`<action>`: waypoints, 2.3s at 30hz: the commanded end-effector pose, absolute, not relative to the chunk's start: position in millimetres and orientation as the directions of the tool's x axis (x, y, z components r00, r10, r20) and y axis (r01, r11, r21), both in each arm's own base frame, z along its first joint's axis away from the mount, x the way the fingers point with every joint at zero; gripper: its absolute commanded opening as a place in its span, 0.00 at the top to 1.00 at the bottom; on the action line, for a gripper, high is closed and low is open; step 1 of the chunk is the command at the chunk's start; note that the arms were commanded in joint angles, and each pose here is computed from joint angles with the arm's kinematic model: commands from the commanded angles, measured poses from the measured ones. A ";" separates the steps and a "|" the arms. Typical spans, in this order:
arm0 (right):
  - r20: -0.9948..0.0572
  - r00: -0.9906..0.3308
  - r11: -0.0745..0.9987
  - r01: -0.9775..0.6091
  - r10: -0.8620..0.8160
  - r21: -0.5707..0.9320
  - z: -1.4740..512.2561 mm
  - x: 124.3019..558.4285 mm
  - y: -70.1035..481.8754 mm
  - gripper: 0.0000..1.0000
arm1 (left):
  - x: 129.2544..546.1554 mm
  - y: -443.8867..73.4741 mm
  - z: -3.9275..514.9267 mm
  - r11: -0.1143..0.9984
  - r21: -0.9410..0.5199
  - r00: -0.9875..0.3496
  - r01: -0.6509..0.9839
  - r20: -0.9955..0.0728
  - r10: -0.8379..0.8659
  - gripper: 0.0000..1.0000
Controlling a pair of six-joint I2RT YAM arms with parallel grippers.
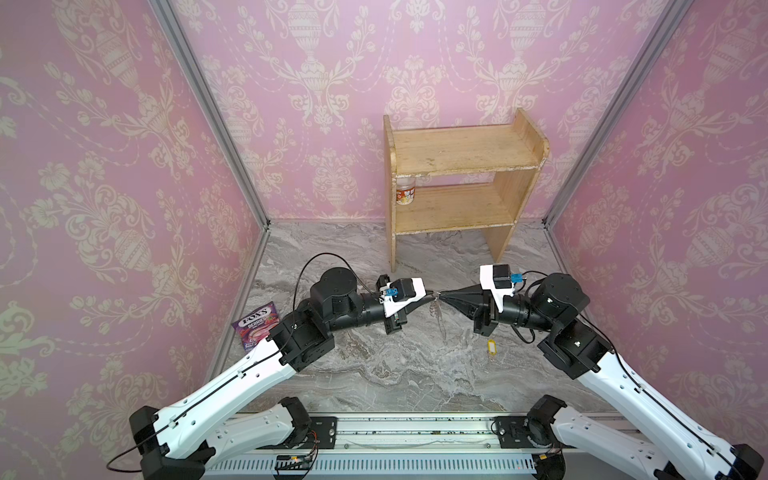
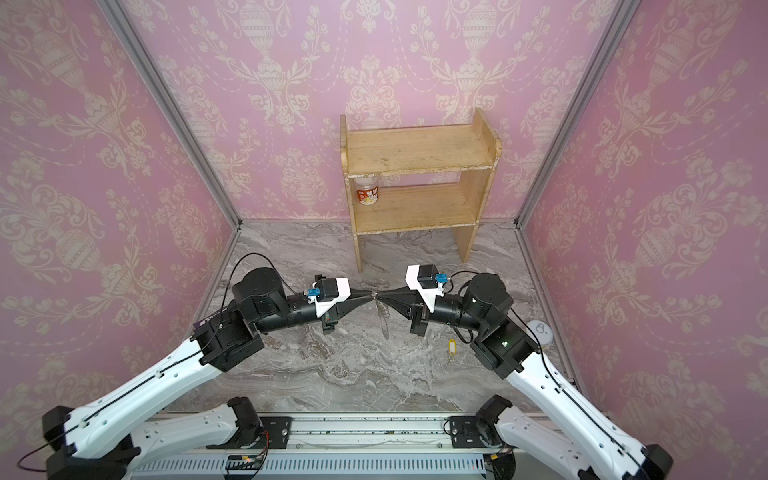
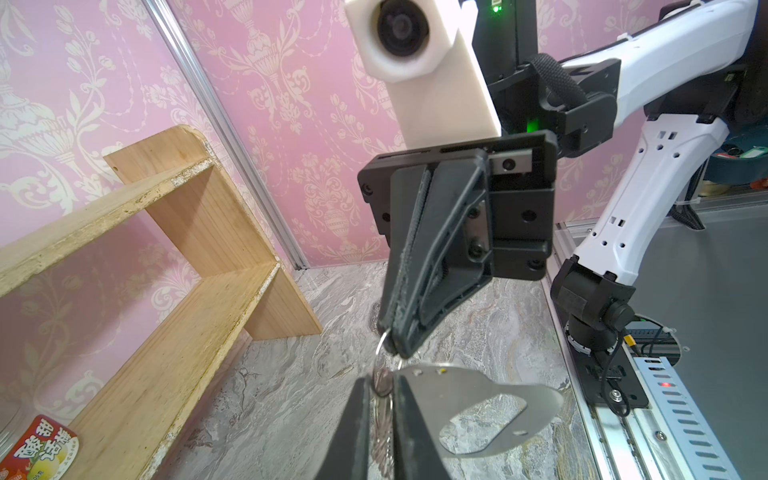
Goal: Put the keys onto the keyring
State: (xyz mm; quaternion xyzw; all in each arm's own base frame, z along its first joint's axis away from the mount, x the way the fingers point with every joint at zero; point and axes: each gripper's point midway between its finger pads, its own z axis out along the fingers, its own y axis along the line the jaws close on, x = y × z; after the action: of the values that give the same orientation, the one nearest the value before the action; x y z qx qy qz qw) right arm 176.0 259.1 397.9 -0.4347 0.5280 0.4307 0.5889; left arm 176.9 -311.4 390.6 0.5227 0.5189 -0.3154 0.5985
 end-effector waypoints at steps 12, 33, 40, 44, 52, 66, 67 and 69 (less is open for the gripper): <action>-0.990 0.110 0.240 -0.967 0.085 -0.087 412.0 170.0 255.9 1.00 | 170.4 -316.5 393.6 0.220 0.274 0.251 0.936 -0.959 0.128 0.92; -0.993 0.099 0.214 -0.973 0.065 -0.083 406.5 168.1 258.7 1.00 | 170.0 -320.3 395.6 0.206 0.277 0.258 0.939 -0.959 0.114 0.90; -0.993 0.096 0.210 -0.974 0.061 -0.082 405.4 168.4 259.7 1.00 | 169.3 -321.7 396.5 0.198 0.274 0.256 0.941 -0.960 0.109 0.92; -0.994 0.093 0.202 -0.976 0.058 -0.080 404.5 168.0 260.9 1.00 | 168.1 -322.2 398.8 0.193 0.269 0.254 0.944 -0.962 0.099 0.92; -0.993 0.100 0.187 -0.979 0.059 -0.087 407.1 164.2 260.8 1.00 | 163.4 -322.9 398.1 0.167 0.271 0.258 0.948 -0.961 0.098 0.85; -0.986 0.135 0.164 -0.979 0.099 -0.118 426.3 150.6 254.5 1.00 | 160.8 -317.5 396.5 0.163 0.267 0.255 0.950 -0.963 0.090 0.86; -0.985 0.137 0.161 -0.980 0.102 -0.119 428.0 149.6 254.4 1.00 | 161.1 -316.5 398.9 0.165 0.263 0.254 0.950 -0.964 0.077 0.86; -0.985 0.139 0.158 -0.980 0.104 -0.121 429.8 148.9 254.3 1.00 | 159.9 -314.8 403.2 0.164 0.253 0.249 0.953 -0.967 0.048 0.87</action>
State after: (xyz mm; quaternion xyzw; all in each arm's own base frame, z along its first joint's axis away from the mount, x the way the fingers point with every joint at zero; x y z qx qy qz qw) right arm 162.6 258.5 401.4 -0.4536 0.5128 0.4473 0.5756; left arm 165.7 -318.6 397.2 0.5282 0.4930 -0.3603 0.5900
